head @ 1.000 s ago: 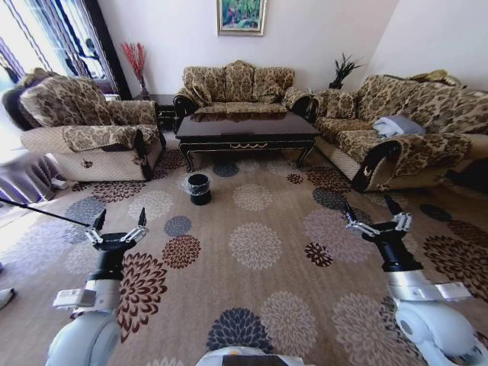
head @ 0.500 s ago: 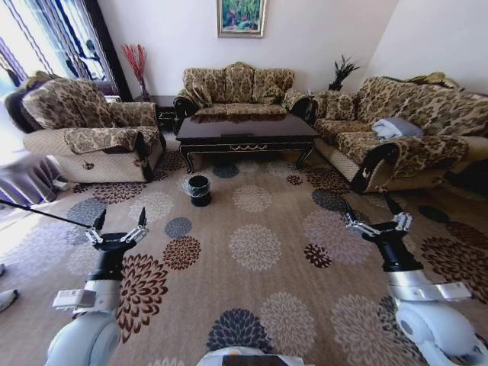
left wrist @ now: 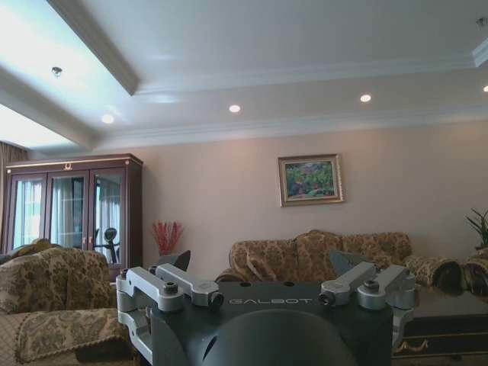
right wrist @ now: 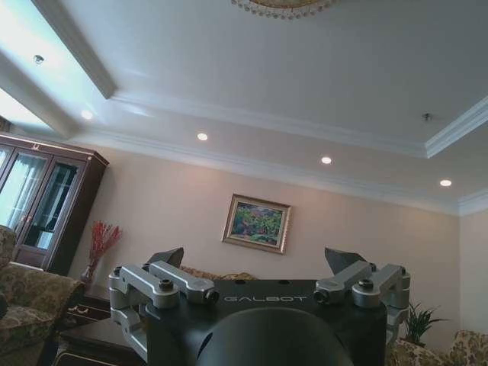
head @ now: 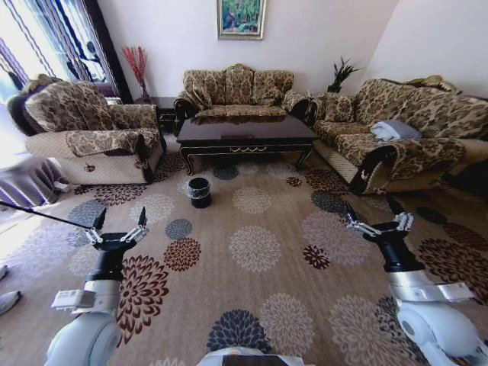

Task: Move to the front of the table and pick up the trash from the floor, then place it into the trash bin.

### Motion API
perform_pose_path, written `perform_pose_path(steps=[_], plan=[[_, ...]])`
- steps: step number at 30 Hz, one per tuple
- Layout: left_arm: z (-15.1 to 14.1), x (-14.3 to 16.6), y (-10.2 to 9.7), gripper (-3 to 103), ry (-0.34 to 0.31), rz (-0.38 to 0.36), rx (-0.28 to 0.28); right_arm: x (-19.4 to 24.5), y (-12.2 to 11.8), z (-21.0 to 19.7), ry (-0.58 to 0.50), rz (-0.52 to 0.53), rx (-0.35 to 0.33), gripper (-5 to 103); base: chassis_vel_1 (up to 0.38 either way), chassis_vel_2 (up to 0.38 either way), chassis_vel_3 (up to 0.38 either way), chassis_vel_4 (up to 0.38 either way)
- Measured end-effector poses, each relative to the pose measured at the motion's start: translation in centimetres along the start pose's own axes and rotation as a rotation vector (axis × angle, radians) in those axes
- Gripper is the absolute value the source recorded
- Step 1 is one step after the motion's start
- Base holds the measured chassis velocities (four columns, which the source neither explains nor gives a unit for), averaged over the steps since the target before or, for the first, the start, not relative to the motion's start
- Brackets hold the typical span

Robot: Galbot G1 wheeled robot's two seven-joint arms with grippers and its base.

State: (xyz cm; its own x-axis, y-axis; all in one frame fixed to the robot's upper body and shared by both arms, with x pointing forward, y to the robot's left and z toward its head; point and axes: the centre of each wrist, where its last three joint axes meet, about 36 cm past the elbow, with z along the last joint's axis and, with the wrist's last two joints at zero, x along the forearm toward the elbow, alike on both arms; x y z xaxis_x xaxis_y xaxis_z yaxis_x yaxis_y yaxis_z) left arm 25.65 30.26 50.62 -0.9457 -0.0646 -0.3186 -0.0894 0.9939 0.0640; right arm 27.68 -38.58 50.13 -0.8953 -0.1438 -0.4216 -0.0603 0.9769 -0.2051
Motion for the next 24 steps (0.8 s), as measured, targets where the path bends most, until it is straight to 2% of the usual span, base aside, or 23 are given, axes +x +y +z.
perform_pose_path(steps=[24], plan=[[0.22, -0.04, -0.07, 100, -0.001, -0.007, 0.003, 0.19, 0.18, 0.18, 0.004, 0.003, -0.004, 100, 0.000, 0.000, 0.000, 0.000]])
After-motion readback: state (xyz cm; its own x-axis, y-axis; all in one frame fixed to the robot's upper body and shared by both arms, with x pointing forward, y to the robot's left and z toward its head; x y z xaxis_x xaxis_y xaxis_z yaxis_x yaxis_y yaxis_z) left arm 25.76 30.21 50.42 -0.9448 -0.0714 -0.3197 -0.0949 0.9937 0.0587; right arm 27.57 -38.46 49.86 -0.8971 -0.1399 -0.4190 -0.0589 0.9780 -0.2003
